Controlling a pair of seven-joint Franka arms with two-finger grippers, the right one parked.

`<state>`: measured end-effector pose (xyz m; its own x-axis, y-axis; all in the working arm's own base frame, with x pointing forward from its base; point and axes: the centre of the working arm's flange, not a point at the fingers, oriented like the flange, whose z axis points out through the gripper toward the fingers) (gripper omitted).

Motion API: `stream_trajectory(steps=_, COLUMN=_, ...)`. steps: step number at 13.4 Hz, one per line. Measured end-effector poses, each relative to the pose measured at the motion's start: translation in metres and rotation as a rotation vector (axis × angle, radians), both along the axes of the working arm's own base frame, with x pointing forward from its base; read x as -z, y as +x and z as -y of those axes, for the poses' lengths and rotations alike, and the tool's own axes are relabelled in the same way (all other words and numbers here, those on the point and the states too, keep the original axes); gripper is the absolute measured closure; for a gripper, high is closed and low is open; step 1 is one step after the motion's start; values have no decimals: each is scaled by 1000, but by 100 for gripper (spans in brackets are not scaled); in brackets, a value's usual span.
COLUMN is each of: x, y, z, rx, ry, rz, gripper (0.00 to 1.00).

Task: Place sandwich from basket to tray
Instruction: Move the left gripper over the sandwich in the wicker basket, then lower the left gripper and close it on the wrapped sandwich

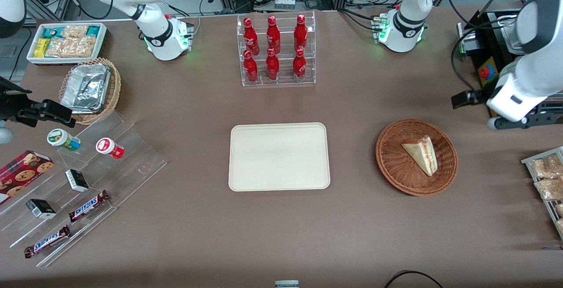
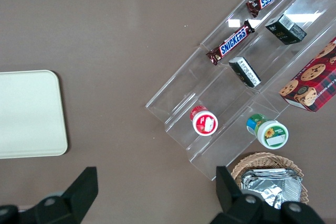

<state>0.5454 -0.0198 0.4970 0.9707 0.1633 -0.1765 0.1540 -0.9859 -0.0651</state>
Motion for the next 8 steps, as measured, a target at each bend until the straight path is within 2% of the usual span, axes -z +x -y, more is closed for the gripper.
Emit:
stream_trajectory(steps=5, x=94, y=-7, z=5, rx=-144, ry=13, rz=99, gripper=0)
stream_trajectory(steps=8, x=136, y=-11, z=5, rx=-219, ry=15, rz=117, gripper=0)
